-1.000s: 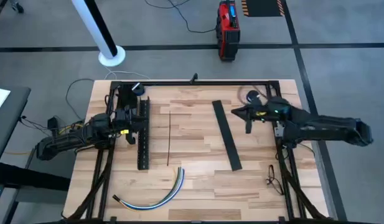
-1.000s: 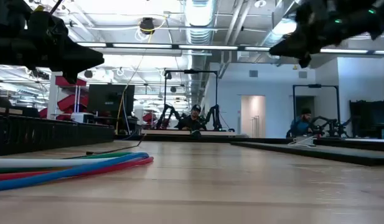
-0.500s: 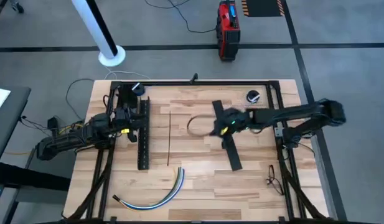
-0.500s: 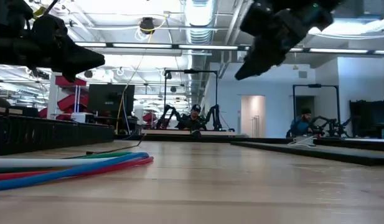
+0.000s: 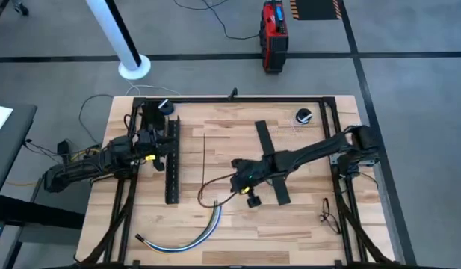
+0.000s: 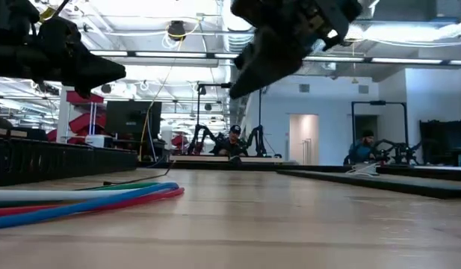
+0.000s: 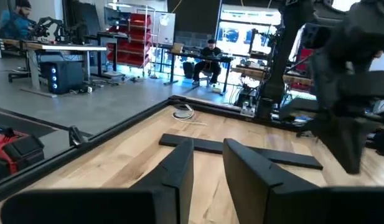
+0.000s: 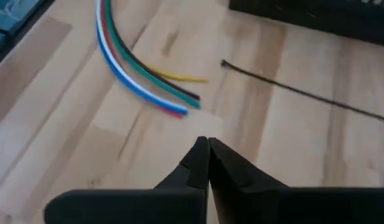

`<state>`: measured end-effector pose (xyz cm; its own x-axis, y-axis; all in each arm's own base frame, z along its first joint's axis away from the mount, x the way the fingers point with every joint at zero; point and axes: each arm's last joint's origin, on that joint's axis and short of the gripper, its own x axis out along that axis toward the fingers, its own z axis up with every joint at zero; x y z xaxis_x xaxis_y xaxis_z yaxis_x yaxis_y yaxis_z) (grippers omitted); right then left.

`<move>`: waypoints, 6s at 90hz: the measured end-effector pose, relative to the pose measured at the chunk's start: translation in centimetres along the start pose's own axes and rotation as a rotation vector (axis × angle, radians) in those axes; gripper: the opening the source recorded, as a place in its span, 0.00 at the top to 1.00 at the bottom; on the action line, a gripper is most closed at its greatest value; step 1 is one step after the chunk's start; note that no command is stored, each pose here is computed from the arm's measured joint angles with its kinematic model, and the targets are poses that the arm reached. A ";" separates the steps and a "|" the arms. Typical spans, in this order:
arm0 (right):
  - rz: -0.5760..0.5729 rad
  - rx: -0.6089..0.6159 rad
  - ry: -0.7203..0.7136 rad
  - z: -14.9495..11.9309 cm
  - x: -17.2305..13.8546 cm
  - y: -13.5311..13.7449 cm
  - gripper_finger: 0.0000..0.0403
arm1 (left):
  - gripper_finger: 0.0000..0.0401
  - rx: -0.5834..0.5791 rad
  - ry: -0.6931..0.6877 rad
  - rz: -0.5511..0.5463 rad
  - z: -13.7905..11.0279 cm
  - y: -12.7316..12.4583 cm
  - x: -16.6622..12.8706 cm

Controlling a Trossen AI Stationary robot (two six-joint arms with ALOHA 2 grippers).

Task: Ziptie cables
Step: Wrap the black zip tie on the cable

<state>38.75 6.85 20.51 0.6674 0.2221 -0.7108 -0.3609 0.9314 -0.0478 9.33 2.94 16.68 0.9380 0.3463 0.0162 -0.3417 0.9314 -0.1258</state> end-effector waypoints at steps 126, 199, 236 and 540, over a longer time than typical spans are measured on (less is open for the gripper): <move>0.092 -0.341 0.172 5.4 14.8 7.4 0.44 | 0.80 0.037 0.089 0.008 -0.7 0.1 0.5; 0.226 -0.183 0.295 3.8 14.6 5.4 1.00 | 0.80 0.017 0.089 0.007 -0.7 0.0 0.5; 0.192 -0.128 0.614 2.8 10.3 5.9 1.00 | 0.80 0.002 0.090 0.000 -0.7 0.0 0.5; -0.160 0.163 0.219 1.3 13.0 -12.6 1.00 | 0.80 -0.112 0.043 -0.055 0.4 -0.8 0.4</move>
<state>52.82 -1.58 12.77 0.5449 0.0183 -0.8383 -0.1416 0.9874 -0.0704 9.95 2.37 17.17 0.9577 0.2874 -0.0159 -0.2829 0.9298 -0.2354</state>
